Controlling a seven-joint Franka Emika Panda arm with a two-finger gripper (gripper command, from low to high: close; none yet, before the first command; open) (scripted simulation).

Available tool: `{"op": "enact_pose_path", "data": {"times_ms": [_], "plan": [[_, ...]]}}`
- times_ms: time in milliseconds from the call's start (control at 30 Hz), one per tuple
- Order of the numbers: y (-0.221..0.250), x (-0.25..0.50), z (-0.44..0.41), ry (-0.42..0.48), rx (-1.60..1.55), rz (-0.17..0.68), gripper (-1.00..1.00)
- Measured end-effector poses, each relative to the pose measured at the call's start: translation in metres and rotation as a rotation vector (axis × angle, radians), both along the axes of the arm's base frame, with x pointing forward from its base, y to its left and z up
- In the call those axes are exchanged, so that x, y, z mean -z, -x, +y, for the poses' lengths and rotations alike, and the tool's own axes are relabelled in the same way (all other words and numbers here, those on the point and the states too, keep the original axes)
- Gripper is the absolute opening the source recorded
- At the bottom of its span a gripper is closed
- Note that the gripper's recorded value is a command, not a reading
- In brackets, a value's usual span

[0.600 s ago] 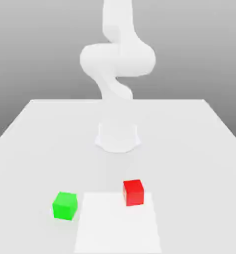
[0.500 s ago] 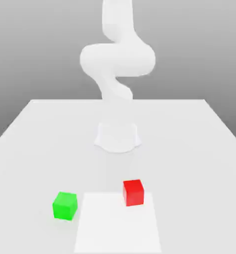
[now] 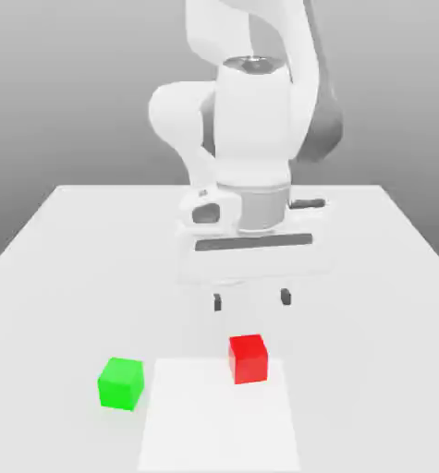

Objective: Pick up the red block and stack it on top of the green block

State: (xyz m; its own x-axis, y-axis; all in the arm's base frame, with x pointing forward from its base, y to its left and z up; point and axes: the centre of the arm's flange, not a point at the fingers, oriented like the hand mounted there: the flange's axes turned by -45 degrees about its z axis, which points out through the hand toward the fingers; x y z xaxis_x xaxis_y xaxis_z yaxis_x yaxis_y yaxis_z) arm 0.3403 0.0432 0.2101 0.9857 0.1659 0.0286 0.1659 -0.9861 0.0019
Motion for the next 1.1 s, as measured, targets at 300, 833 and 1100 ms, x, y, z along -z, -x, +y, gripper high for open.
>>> {"op": "enact_pose_path", "data": {"times_ms": [300,833,1100], "plan": [[0.011,0.062,0.001,0.003,-0.007,0.028,-1.0],[-0.001,-0.006,-0.023,0.0,-0.032,0.024,-1.0],[-0.021,-0.022,-0.085,-0.002,-0.088,0.019,-1.0]]}}
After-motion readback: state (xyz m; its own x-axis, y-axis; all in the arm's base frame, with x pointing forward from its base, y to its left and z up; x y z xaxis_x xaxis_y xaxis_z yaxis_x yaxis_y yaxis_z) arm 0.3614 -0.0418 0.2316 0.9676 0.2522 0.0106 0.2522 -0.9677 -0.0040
